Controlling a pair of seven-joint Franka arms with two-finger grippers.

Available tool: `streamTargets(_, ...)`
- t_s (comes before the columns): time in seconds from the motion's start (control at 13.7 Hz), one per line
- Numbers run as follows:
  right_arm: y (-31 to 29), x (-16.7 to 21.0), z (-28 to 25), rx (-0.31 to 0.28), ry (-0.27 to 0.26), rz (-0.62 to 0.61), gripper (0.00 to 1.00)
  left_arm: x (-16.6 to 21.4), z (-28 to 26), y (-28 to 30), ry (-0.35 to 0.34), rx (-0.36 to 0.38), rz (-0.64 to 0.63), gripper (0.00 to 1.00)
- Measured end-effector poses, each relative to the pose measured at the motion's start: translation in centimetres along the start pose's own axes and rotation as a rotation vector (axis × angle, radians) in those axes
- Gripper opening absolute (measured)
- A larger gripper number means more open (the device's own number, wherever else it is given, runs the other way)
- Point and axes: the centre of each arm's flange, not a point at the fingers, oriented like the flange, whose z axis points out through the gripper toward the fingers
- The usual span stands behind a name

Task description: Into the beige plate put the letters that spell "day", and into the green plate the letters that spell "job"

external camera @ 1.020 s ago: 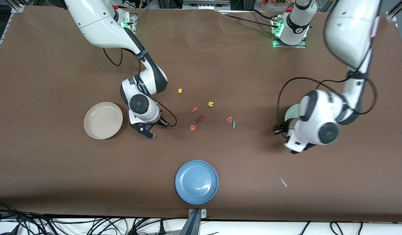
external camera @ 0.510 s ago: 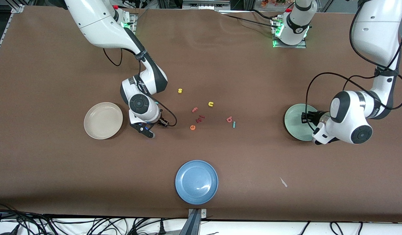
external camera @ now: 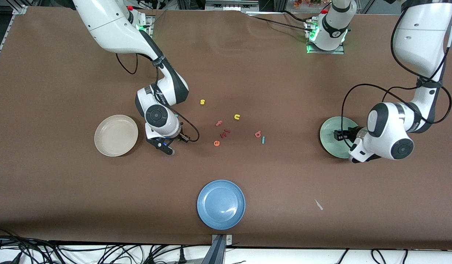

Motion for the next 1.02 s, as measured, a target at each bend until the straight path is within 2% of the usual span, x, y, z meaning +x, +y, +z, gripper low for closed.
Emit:
streamTargets(0.15, 0.0, 0.0, -0.1, 0.001, 0.002, 0.0, 0.27, -1.6, -2.4, 3.9, 0.042, -0.033, -0.035, 0.94)
streamTargets(0.22, -0.1, 0.1, -0.5, 0.005, 0.005, -0.001, 0.27, -2.4, -3.1, 6.8, 0.077, -0.056, -0.061, 0.97)
streamTargets(0.51, 1.5, 2.1, -6.1, -0.01, 0.036, -0.082, 0.27, -5.4, -2.6, 19.0, 0.227, -0.168, -0.11, 0.93)
streamTargets(0.8, 6.9, 7.2, -11.0, -0.07, 0.043, -0.228, 0.27, -7.4, 2.2, 26.5, 0.272, -0.214, -0.117, 0.89)
streamTargets(1.02, 11.2, 10.5, -10.5, -0.096, 0.016, -0.306, 0.27, -7.4, 4.5, 28.9, 0.286, -0.225, -0.109, 0.87)
